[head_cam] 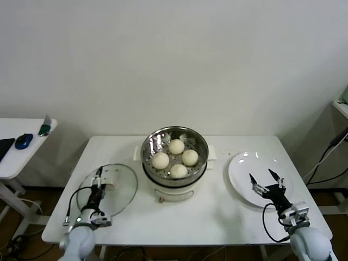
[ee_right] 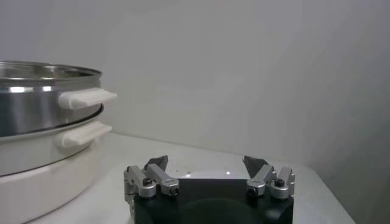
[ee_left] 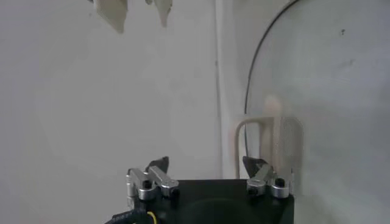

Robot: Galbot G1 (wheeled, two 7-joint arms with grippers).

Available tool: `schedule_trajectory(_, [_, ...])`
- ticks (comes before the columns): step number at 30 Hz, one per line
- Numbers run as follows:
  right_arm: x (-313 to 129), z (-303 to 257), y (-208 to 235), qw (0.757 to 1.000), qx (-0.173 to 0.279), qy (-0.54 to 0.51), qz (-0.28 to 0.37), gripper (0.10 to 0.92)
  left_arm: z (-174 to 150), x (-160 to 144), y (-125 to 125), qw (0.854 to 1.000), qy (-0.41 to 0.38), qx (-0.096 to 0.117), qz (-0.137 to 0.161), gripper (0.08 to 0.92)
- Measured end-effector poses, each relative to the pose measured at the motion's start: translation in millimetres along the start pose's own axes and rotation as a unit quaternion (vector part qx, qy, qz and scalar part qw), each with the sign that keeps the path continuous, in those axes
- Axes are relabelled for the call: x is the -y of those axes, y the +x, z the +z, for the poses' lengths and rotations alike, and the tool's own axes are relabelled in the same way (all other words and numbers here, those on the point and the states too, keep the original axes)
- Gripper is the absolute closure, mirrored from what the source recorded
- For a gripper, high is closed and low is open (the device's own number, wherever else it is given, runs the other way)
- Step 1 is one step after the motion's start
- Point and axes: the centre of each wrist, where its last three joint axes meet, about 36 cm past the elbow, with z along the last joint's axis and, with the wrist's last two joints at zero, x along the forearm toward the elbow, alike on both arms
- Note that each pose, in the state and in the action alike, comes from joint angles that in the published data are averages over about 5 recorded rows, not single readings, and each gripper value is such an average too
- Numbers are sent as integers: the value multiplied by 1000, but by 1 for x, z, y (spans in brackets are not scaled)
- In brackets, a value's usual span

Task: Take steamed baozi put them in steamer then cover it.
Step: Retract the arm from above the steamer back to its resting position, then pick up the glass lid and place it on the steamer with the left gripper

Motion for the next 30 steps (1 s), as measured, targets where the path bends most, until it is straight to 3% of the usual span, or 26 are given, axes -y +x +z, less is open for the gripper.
schedule_trajectory(21, [-5, 6, -10, 1000, 0, 10, -6, 200, -1, 1, 1, 1000, 11, 7, 14, 835])
schedule_trajectory(30, [-2, 5, -14, 1000, 1, 15, -8, 200, 6, -19, 12, 1000, 13, -6, -10, 853])
